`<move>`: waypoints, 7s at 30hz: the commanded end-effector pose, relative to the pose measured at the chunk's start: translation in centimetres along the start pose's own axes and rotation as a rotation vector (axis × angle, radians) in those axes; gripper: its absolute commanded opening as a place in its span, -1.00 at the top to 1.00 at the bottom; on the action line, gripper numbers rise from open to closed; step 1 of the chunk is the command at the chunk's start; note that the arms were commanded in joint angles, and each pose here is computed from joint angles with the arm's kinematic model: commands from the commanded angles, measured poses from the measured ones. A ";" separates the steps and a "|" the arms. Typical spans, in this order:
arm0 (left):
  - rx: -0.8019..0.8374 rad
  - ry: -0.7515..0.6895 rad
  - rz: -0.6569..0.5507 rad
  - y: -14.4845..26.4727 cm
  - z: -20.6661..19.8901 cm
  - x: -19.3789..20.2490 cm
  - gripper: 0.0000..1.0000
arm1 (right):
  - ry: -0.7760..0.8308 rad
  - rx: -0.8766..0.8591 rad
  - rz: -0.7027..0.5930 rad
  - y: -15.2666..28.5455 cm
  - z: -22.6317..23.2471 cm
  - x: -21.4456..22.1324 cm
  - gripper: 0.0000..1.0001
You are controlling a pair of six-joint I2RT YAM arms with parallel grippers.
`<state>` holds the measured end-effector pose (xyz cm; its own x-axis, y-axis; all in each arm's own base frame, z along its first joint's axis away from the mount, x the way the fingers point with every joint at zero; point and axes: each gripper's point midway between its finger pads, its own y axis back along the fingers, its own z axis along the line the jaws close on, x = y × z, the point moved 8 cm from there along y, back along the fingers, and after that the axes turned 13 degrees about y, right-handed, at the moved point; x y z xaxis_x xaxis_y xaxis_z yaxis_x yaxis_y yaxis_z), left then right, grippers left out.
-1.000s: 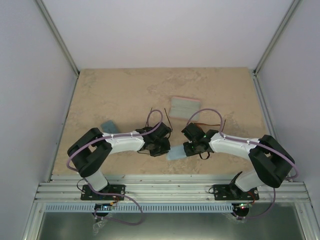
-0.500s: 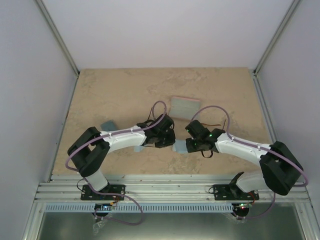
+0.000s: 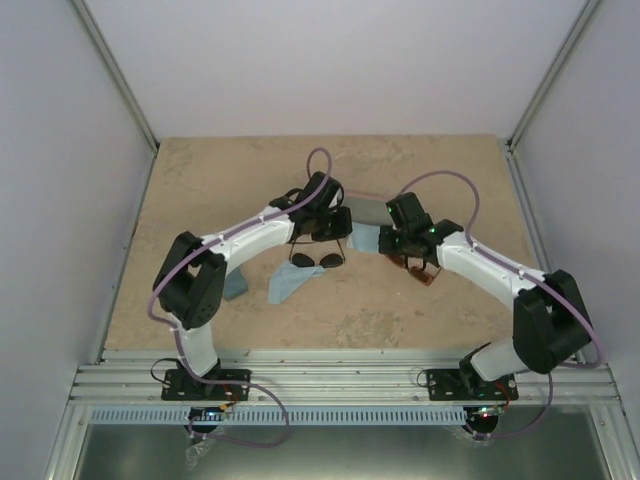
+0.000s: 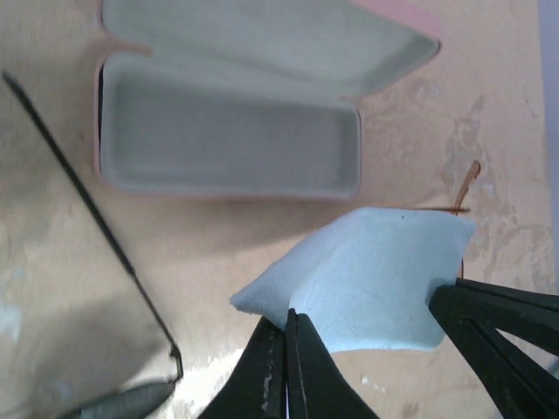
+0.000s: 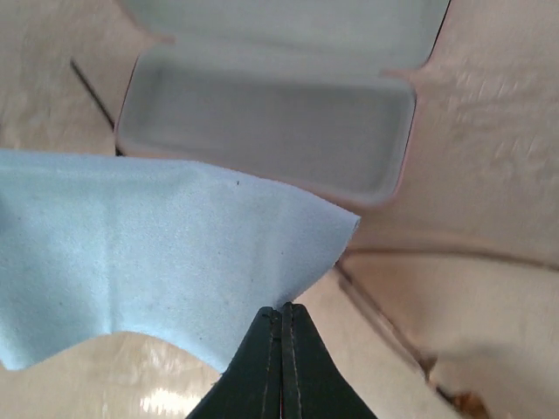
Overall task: Organize the sunglasses
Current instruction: Pick up the glasses cleaning cloth from the center of the board, then place the glasses cleaning cloth in the sunglasses case, then pick up the sunglasses from the center of the board.
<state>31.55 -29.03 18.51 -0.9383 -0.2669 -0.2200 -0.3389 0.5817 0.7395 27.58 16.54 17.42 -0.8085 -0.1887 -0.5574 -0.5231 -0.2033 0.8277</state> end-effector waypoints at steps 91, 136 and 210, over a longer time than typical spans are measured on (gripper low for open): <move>-0.174 -0.100 0.146 -9.9 3.5 -9.9 0.93 | -0.066 0.153 0.096 -10.1 -3.5 -4.2 0.94; -0.243 -0.007 0.163 -10.5 5.7 -8.0 0.55 | -0.038 0.123 0.101 -12.0 -2.9 -3.4 0.44; 0.024 0.164 -0.448 12.6 6.0 -5.2 -0.20 | 0.325 -0.136 0.173 -9.5 8.4 -2.9 0.21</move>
<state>31.59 -15.19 25.26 -0.6709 -0.5932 -0.4449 -0.7120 0.3479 0.6099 32.01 26.57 11.68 -0.7399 -0.5126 -0.4357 -0.3319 -0.2852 0.8992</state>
